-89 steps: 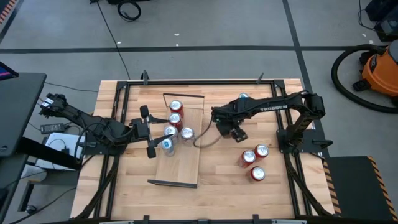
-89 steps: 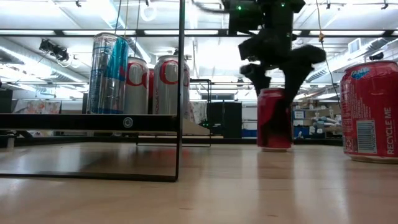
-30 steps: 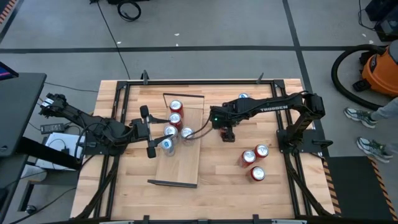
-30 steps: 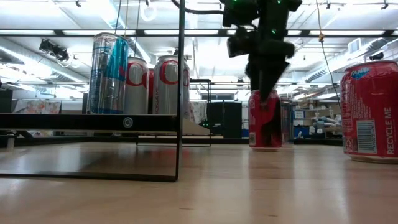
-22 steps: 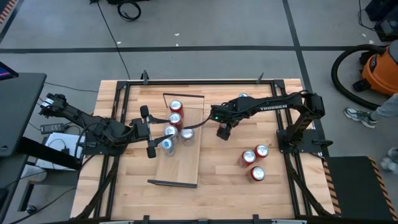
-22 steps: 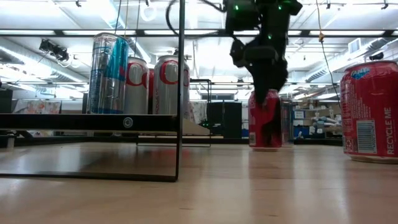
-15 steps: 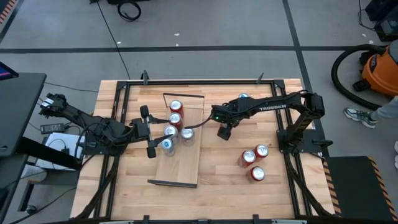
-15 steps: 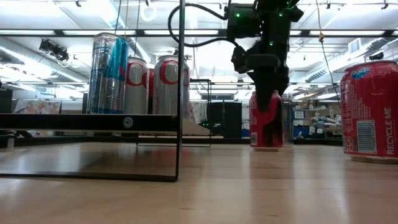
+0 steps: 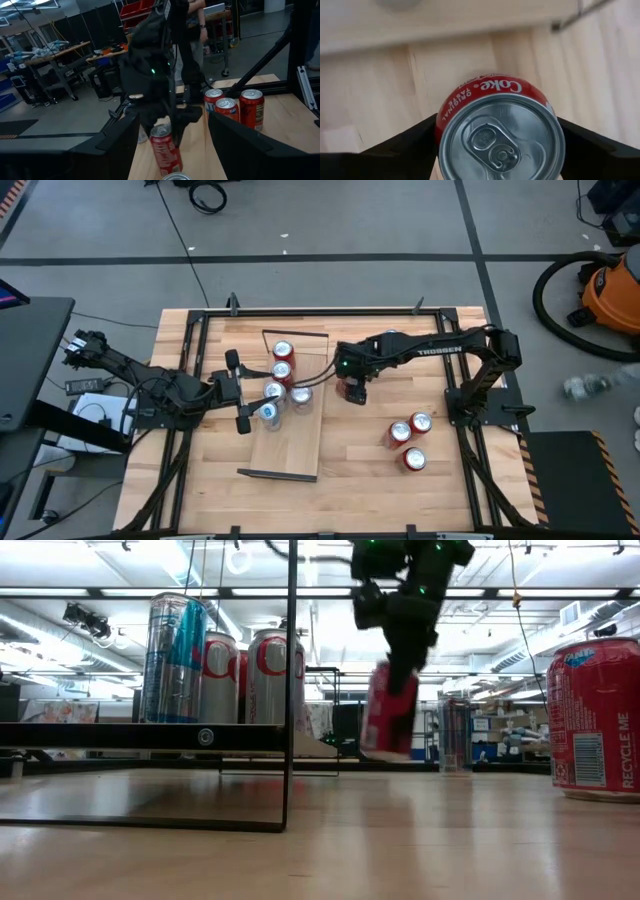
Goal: Place canned beverage on shelf
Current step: Put the red white soda can on the shelf aligned with the red white soda can
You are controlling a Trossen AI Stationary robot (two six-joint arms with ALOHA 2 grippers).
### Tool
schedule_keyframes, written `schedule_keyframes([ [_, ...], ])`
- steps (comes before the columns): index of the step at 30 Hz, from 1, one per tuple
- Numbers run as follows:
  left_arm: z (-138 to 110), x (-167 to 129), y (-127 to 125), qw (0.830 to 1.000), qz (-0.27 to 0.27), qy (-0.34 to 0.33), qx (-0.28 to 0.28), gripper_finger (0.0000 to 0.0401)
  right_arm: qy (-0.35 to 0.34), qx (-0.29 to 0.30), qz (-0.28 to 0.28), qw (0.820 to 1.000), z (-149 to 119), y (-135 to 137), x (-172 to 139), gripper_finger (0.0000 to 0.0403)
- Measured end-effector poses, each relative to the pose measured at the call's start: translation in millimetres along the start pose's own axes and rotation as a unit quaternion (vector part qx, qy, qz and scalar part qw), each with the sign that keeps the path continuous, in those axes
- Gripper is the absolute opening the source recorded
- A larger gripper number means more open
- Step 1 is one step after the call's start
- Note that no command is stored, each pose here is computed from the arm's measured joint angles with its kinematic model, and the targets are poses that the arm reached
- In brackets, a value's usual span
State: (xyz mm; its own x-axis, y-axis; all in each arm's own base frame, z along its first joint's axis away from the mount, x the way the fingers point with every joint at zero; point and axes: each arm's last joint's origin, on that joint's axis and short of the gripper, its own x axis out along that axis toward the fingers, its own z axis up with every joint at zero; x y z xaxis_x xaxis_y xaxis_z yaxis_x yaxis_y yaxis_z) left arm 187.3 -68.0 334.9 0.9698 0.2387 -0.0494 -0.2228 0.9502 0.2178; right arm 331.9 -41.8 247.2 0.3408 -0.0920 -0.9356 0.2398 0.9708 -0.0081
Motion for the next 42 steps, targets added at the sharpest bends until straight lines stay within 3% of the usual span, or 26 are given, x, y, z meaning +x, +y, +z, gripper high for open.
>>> schedule_keyframes([
  [8, -0.5, 2.1, 3.2, 1.000, 0.010, 0.002, 0.001, 0.0249, -0.047, -0.022, 0.004, 0.999, 19.9, 0.9, -25.1, 0.0319],
  [17, -0.9, 3.6, 5.5, 1.000, 0.016, 0.003, -0.003, 0.0249, -0.093, -0.039, 0.007, 0.995, 34.4, 3.0, -43.8, 0.0325],
  [29, 0.7, 2.5, 3.9, 1.000, 0.012, -0.004, -0.008, 0.0249, -0.061, -0.100, 0.014, 0.993, 86.7, 15.2, -19.7, 0.0326],
  [42, 3.5, -2.9, -3.8, 1.000, -0.011, -0.015, -0.011, 0.0249, -0.032, -0.150, 0.036, 0.988, 102.4, 15.7, 7.5, 0.0326],
])
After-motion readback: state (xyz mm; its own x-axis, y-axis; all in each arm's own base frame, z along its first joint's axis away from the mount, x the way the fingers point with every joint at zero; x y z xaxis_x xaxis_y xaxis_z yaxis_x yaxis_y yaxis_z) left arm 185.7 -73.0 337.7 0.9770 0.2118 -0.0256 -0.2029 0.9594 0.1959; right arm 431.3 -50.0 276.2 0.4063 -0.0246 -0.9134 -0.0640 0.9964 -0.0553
